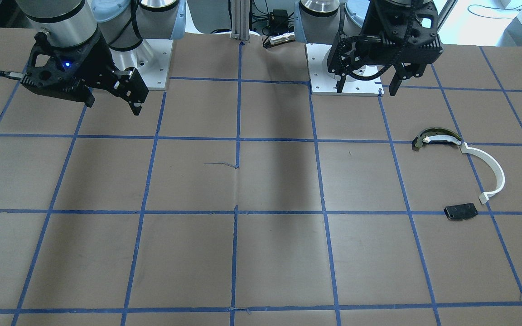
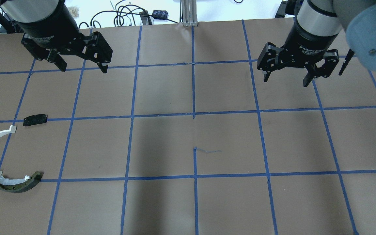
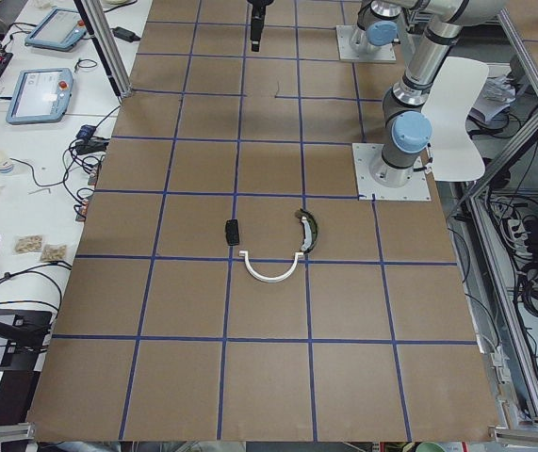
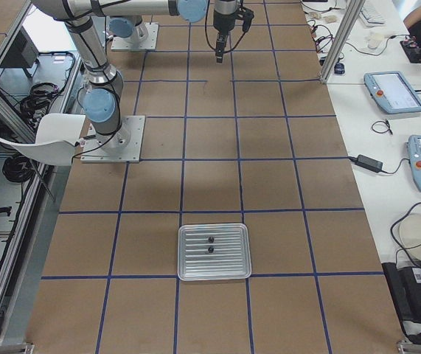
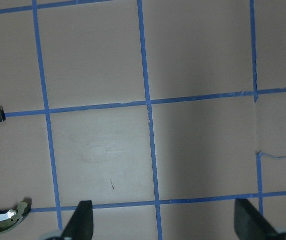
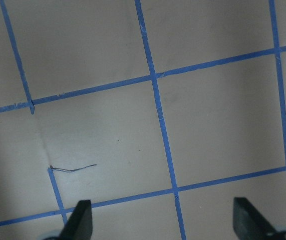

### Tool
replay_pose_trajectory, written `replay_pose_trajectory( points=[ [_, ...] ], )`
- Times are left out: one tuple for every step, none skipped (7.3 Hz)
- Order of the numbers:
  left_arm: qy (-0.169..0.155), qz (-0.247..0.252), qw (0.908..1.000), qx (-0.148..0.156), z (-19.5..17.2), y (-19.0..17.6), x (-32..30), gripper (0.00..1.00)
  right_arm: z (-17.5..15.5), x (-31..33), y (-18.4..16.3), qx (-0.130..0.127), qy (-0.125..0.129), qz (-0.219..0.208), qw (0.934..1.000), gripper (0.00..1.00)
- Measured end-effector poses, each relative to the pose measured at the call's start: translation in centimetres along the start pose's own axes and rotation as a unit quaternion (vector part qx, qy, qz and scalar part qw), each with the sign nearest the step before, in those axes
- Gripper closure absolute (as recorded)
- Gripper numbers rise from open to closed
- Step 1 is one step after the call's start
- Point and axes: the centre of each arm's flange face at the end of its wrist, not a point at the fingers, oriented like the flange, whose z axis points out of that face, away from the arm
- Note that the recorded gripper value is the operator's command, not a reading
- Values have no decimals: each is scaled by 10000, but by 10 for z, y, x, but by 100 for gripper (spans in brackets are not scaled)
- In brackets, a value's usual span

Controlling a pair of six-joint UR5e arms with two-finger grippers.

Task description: Place bearing gear from tray to pile

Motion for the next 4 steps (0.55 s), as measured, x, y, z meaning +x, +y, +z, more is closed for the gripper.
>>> replay_pose_trajectory(
  points=[
    [0, 0, 10000, -2, 0, 0, 0, 0, 0, 0, 0, -1, -4, -1, 10000, 0],
    [0, 0, 10000, -5, 0, 0, 0, 0, 0, 0, 0, -2, -10, 0, 10000, 0],
    [0, 0, 10000, -5, 0, 0, 0, 0, 0, 0, 0, 1, -13, 2, 10000, 0],
    [-1, 0, 10000, -4, 0, 0, 0, 0, 2, 0, 1, -15, 6, 4, 10000, 0]
  ],
)
